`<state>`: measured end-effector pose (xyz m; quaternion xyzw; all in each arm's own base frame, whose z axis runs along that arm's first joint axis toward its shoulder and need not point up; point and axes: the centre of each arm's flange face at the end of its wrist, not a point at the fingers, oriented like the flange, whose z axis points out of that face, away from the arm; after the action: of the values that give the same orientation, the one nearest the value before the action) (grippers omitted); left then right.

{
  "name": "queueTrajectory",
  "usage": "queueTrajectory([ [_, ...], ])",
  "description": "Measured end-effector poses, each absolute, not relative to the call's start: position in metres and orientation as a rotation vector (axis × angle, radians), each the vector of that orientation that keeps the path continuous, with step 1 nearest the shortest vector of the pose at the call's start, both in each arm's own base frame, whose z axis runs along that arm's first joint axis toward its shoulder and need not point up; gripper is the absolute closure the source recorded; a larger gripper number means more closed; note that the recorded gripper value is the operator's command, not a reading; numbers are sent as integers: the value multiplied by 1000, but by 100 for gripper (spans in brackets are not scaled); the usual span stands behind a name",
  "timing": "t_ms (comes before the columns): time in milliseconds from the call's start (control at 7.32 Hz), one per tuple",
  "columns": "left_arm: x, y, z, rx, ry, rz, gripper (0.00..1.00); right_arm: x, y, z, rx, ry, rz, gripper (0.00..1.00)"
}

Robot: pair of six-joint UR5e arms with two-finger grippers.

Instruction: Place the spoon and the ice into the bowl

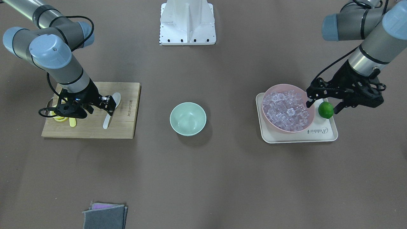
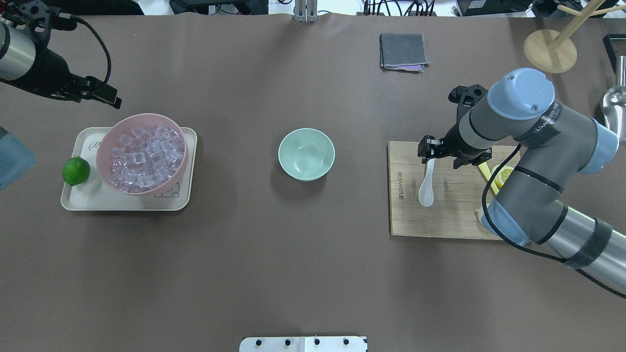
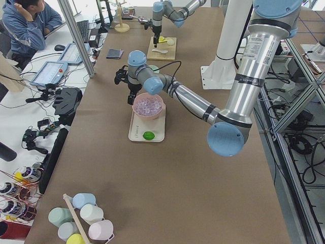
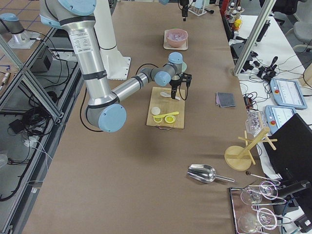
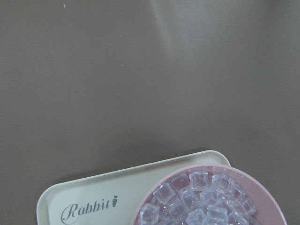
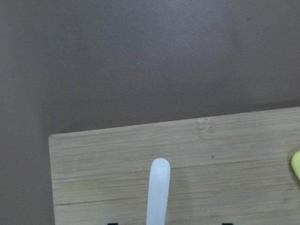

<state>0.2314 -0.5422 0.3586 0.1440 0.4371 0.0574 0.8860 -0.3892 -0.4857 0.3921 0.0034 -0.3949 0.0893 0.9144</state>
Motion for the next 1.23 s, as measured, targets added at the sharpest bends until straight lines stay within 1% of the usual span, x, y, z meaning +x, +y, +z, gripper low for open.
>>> queueTrajectory([
  [273,245,-539,355,296,909,122,3,-403,-480,399,-3,-799,173,33],
  [410,247,-539,354,303,901,119,3,-406,-478,401,-6,-796,170,39],
  [547,250,-539,355,308,891,116,3,-408,-477,402,-8,-795,169,42],
  [683,253,-538,355,310,887,118,3,-409,-477,403,-10,-792,168,44],
  [957,256,-537,356,308,886,121,3,-410,-477,405,-12,-789,169,44],
  [1093,256,-538,357,307,884,121,3,-411,-478,405,-13,-788,169,49],
  [1230,257,-538,359,305,883,121,3,-411,-478,404,-14,-789,173,67],
])
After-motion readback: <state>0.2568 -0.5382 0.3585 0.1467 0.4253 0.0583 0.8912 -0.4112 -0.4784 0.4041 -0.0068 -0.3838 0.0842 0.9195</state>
